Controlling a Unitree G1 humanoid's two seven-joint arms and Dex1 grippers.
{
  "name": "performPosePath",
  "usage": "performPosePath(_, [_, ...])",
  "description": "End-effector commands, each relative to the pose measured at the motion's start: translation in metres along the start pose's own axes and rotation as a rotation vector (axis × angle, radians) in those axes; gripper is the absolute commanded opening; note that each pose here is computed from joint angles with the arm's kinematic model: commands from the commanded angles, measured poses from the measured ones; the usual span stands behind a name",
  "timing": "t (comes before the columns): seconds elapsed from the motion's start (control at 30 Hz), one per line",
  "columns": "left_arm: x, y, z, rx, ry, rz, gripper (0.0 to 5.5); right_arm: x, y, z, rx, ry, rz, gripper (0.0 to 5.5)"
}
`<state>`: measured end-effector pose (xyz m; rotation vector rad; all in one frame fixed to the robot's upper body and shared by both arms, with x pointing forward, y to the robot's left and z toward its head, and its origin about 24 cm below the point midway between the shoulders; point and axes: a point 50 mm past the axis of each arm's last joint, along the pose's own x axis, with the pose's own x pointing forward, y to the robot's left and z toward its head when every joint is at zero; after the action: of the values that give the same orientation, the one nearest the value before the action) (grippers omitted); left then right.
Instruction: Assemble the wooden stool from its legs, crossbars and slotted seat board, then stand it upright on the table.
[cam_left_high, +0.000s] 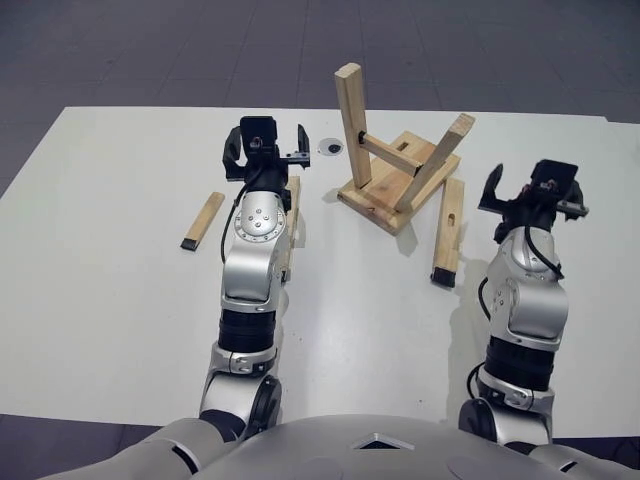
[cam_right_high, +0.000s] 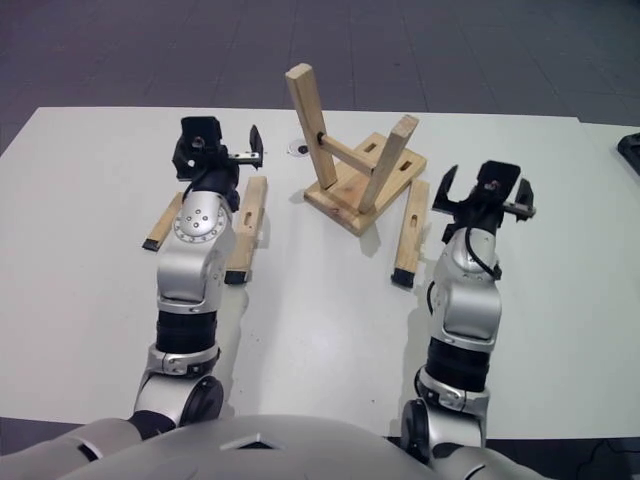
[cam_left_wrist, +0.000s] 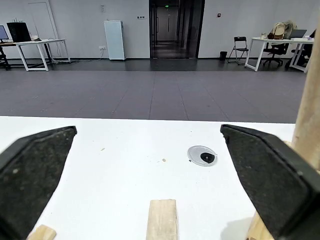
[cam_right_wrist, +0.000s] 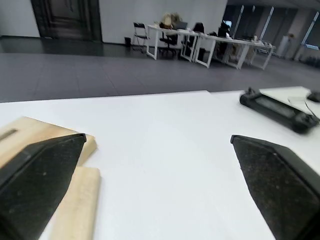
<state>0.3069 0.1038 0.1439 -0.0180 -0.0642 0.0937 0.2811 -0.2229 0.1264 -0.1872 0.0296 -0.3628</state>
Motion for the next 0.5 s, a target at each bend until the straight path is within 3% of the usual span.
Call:
performPosePath(0.03, [0.002,0.025,0.01,0.015,-0.081,0.089,5.38,0.015,0.01,0.01,-0.139,-0.102,0.173,5.4])
performPosePath(0.2, [0.008,0.044,0.007,-0.015,-0.064,0.145,5.38,0.02,0.022,0.013,-0.264,-0.167,0.31,5.4])
performPosePath(0.37, [0.009,0.04,0.008,-0.031,-0.068,0.134,5.38,0.017,0.037,0.016,-0.23,-0.176,0.377,5.4])
performPosePath(0.5, [0.006,0.039,0.005,-0.037,-0.063,0.14,5.38,0.021,0.007,0.032,-0.137,-0.226,0.277,5.4])
